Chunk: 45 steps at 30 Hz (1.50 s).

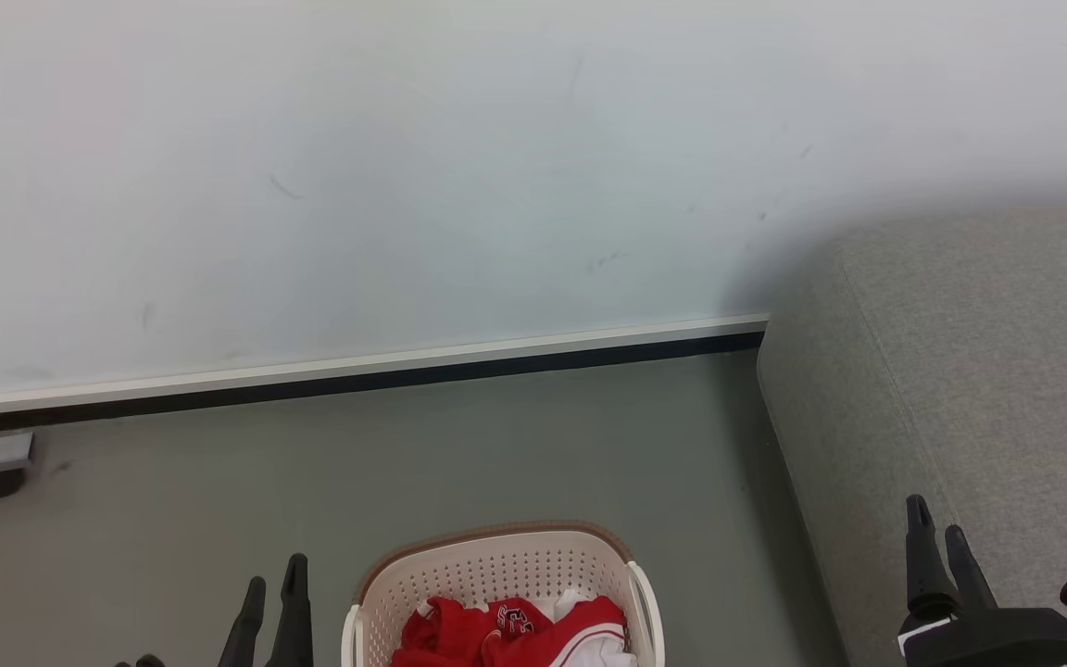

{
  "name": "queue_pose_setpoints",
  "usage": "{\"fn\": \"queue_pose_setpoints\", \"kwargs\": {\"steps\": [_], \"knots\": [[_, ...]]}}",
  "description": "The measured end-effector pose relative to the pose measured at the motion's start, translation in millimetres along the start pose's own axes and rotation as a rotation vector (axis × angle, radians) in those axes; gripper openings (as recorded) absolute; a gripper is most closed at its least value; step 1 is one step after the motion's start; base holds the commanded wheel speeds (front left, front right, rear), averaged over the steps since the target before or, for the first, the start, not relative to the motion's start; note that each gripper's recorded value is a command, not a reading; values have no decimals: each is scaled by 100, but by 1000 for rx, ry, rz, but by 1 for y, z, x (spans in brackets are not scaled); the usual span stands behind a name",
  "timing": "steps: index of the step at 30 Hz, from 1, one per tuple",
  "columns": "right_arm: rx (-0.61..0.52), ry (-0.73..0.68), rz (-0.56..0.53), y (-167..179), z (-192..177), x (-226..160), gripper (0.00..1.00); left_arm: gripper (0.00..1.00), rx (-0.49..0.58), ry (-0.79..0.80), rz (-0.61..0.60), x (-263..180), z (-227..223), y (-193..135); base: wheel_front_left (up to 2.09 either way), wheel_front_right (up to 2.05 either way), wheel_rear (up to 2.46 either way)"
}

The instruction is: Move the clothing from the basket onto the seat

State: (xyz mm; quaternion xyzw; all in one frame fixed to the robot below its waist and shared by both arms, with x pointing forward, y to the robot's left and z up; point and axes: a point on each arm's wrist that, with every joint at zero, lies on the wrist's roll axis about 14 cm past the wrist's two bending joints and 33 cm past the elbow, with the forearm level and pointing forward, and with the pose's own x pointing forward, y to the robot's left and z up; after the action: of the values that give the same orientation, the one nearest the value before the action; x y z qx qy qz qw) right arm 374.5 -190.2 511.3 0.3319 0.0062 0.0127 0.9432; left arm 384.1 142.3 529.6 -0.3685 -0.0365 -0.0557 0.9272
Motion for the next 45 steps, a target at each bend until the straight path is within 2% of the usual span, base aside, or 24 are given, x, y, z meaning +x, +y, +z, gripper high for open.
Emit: {"fn": "queue_pose_setpoints", "kwargs": {"steps": [20, 45], "knots": [[-245, -70, 66, 22, 8, -8, 100, 100, 282, -26, -64, -6, 6, -13, 0, 0, 0], [-469, -87, 250, 71, -9, -19, 100, 100, 543, -92, -127, -13, 20, -30, 0, 0, 0]]}}
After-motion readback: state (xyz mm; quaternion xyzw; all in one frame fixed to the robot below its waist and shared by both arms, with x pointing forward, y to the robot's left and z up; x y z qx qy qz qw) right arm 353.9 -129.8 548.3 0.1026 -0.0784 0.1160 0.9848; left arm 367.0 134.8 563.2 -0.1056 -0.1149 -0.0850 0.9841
